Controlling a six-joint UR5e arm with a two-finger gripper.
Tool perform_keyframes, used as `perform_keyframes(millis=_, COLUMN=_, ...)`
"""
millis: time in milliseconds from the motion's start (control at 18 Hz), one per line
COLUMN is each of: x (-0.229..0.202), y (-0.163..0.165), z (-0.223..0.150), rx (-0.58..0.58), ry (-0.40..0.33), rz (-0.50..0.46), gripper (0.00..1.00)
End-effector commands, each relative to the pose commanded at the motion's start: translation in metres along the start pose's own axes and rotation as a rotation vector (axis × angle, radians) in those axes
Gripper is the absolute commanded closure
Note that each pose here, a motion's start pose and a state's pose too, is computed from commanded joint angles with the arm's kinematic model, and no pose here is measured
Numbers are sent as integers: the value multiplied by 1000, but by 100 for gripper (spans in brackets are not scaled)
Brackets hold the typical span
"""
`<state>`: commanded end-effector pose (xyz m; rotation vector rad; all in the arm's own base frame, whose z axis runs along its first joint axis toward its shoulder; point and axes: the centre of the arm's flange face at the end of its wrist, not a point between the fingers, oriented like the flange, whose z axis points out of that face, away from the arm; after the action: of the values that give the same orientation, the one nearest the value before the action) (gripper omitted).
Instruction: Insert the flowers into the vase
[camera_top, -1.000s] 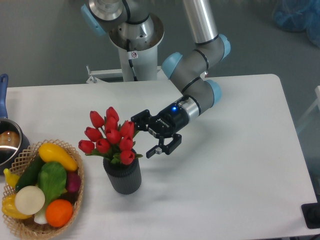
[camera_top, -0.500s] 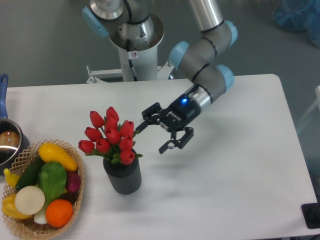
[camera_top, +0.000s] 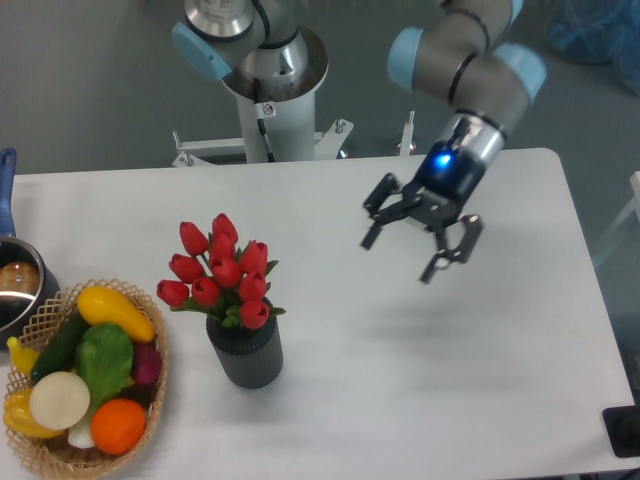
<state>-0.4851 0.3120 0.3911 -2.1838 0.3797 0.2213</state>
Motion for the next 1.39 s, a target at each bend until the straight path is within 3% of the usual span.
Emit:
perform_keyframes(millis=556, x=-35, y=-20, z=-75, rx=-555, ry=-151, rz=66, gripper=0)
perform_keyframes(millis=722, x=-35, y=-20, z=-92, rx=-720, ry=-83, rz=27, gripper=0)
perform_keyframes(millis=889, x=-34, y=-35, z=-110, rx=-739, ry=14, rz=14, gripper=0)
perform_keyframes(millis=1111, x=-16, y=-57, z=-135, rx=-786, ry=60, rz=-4, gripper=0)
perform_keyframes(millis=1389, x=5, y=-62, z=-151, rx=-864, ry=181, rz=78, gripper=0)
